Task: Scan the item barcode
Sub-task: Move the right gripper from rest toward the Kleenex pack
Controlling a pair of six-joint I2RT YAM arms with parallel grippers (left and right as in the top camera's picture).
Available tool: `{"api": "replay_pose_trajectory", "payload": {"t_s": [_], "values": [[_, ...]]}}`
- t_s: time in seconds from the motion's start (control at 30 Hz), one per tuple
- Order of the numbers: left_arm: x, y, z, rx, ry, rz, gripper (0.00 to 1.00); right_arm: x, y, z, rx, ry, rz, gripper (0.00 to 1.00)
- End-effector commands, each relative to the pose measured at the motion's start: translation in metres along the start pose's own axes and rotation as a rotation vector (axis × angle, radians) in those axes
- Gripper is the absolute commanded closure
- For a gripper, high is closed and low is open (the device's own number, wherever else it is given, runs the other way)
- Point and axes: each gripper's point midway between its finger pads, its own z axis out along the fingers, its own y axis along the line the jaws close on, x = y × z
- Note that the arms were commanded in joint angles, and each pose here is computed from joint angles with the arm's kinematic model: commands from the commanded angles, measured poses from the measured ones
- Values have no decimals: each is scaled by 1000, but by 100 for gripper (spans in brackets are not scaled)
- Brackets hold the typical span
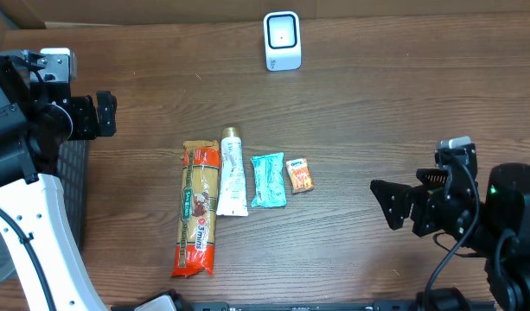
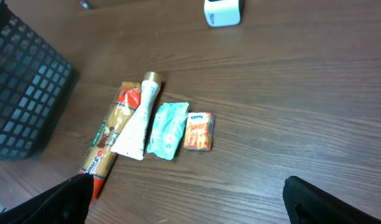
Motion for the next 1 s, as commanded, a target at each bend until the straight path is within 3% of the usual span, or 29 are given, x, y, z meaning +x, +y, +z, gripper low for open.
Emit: {"api": "replay_pose_trajectory", "payload": {"t_s": [0.0, 0.97], "values": [[-5, -1, -3, 4, -15, 21, 0, -7, 7, -4, -28, -18, -16, 0], [-5, -1, -3, 4, -15, 21, 0, -11, 8, -4, -30, -35, -24, 0]]}}
